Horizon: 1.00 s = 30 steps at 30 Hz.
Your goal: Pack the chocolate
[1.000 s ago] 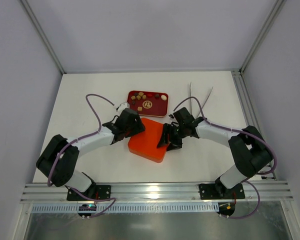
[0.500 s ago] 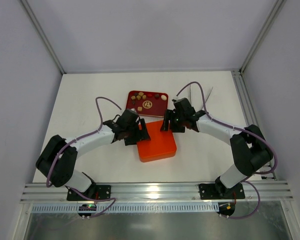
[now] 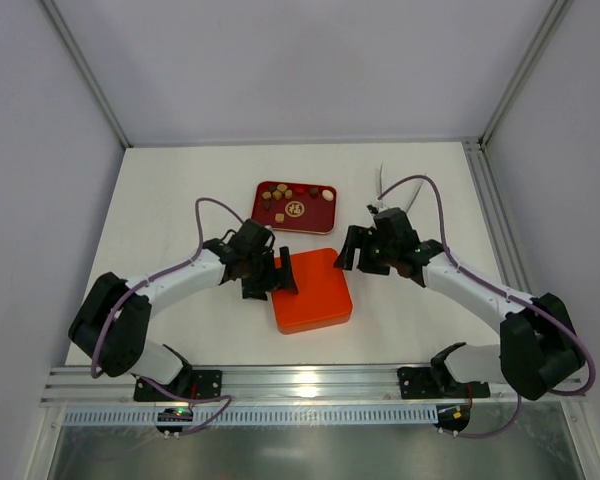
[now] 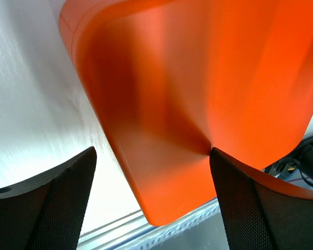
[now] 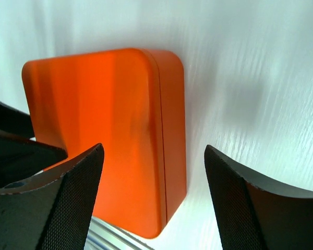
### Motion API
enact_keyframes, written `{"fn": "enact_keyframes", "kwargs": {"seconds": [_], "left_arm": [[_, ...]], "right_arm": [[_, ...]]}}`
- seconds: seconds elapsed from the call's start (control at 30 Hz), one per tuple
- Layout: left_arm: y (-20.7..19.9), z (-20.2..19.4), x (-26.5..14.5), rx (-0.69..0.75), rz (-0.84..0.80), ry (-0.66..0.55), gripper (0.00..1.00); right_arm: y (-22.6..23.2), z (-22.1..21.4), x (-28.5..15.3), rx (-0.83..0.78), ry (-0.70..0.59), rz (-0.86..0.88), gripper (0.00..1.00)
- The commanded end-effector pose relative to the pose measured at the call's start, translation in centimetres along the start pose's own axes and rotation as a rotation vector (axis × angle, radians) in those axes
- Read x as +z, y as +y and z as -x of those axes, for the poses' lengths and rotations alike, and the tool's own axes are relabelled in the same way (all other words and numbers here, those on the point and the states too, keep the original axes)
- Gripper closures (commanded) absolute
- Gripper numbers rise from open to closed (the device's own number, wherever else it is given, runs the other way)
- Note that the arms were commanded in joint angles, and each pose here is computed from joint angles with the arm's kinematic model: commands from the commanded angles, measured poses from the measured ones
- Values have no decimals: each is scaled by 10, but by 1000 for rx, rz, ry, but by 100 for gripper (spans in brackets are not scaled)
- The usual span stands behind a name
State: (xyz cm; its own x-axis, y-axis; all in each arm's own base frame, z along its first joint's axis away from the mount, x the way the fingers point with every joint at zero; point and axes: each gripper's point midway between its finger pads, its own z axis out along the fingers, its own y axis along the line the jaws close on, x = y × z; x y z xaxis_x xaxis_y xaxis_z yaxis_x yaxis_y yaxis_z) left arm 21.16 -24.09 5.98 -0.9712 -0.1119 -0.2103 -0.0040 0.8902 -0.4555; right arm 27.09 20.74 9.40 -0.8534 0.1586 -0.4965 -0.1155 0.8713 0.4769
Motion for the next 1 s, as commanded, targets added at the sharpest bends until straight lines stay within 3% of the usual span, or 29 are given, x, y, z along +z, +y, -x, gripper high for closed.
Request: {"fn": "enact_keyframes", "kwargs": {"seconds": [0.0,0.3,0.53,0.73,0.97], "left_arm": [[18,-21,-8,42,53,87,14],[13,-27,-8,48,11,111,14],[18,-28,-1,27,34,119,16],[22,-27,3,12,57,119,17],[26,-27,5,-47,73,86,18]], "right_arm": [[6,-11,-15,-7,-3,58,22],[-11,-59,-32,56,19,100,29],[-25,-88,-18,49,71,55,34],[-51,-114,-6,98,111,-19,58],[-46,-123,-10,116,82,25,52]]}}
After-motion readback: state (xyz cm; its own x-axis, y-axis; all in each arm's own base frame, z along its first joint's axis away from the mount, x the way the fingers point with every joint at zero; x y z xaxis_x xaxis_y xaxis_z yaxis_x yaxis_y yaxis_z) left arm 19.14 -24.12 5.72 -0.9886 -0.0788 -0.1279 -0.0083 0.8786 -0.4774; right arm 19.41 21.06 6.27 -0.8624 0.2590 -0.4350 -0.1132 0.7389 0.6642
